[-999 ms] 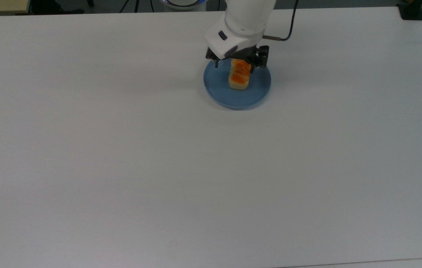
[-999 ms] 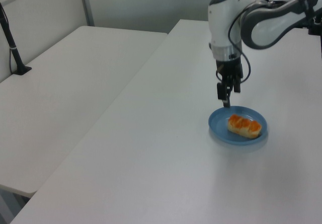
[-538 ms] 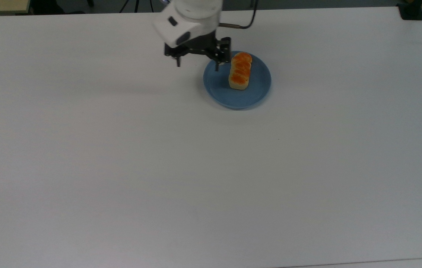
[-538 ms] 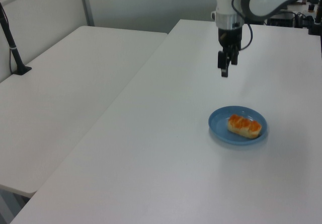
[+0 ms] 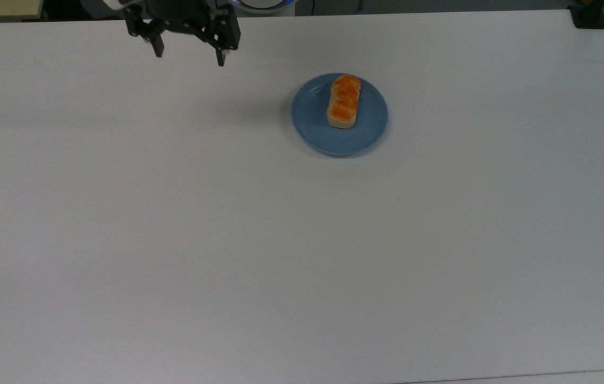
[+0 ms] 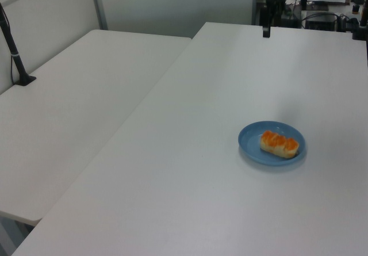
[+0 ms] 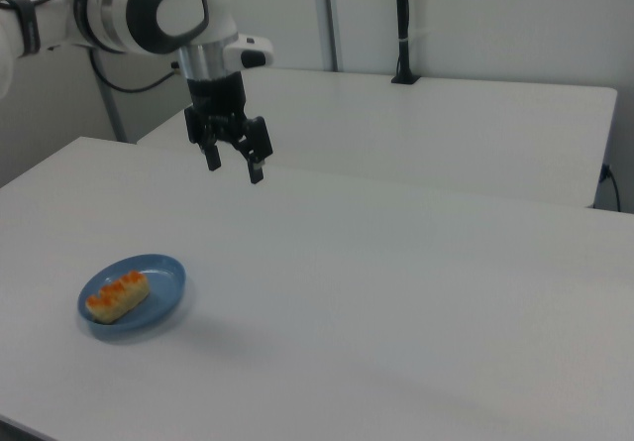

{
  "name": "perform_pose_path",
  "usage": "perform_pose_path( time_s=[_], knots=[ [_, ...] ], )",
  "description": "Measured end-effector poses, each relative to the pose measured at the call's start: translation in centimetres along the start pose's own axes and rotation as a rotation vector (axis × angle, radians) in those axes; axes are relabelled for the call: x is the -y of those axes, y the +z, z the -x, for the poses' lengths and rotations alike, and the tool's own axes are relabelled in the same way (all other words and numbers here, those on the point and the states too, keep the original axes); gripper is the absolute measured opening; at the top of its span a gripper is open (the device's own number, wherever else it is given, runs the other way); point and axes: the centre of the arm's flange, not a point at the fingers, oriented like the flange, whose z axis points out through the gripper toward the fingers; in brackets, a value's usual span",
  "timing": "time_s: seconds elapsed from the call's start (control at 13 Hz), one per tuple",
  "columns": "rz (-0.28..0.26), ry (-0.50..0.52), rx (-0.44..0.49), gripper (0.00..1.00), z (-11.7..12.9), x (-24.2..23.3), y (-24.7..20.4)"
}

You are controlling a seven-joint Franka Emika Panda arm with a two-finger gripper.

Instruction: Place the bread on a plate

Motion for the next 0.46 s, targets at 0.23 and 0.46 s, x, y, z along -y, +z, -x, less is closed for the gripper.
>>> perform_pose_path(
  time_s=[0.23,0.46],
  knots=[
    [0.000,0.002,-0.035,1.00,0.5,-0.1,-2.3],
    [-0.015,-0.002,-0.035,1.00,0.5,0.3,-2.3]
  ],
)
